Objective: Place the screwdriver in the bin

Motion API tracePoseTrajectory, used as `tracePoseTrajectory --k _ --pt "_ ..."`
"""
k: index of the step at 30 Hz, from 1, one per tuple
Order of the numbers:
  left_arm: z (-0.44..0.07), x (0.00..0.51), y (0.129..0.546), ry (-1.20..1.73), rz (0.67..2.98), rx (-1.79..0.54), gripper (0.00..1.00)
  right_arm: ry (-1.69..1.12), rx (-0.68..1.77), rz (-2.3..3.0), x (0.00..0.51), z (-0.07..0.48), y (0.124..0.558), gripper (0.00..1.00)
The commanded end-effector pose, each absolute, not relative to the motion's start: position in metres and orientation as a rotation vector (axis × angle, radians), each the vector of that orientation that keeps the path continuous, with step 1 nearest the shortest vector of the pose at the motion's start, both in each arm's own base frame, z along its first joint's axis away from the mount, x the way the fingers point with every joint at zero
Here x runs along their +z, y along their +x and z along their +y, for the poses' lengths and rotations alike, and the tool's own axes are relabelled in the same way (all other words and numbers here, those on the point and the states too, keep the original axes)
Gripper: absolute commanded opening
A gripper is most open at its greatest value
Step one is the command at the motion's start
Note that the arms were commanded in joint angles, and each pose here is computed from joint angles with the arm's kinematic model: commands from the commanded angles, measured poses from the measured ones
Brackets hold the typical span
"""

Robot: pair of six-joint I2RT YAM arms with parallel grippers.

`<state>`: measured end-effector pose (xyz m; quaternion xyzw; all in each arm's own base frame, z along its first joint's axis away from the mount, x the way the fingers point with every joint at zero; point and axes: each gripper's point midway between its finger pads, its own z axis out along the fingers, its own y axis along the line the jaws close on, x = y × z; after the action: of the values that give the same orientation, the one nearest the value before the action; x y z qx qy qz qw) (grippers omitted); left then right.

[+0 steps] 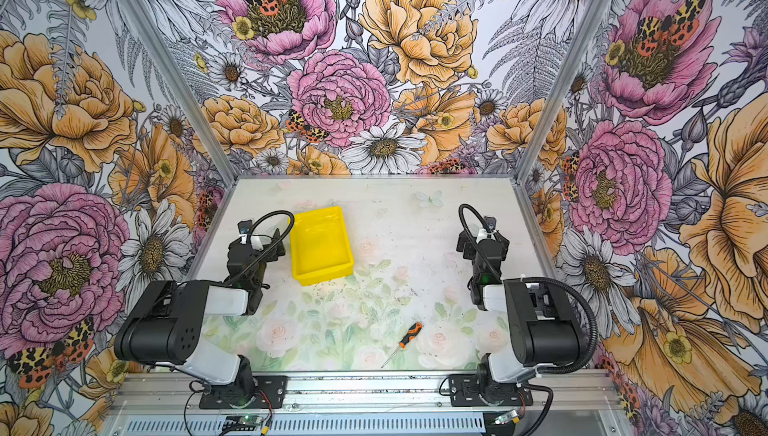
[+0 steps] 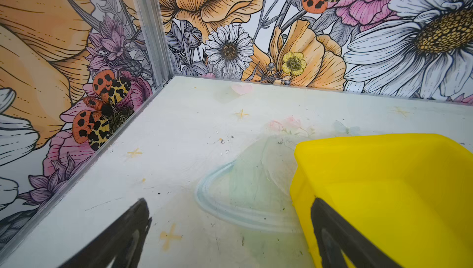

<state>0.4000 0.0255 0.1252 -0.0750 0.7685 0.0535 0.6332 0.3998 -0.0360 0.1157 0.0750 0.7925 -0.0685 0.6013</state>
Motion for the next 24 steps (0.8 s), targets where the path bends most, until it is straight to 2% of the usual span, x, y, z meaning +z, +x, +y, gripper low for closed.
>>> tracePoseTrajectory --k 1,24 --pt "0.0219 0.1298 0.4047 -0.145 1.749 0.094 0.99 0.159 -0.158 1.842 0.112 -0.035 0.4006 0.99" --pt "0.0224 0.1297 0.4047 -0.148 1.749 0.094 0.99 0.16 -0.157 1.836 0.1133 -0.0349 0.3995 0.99"
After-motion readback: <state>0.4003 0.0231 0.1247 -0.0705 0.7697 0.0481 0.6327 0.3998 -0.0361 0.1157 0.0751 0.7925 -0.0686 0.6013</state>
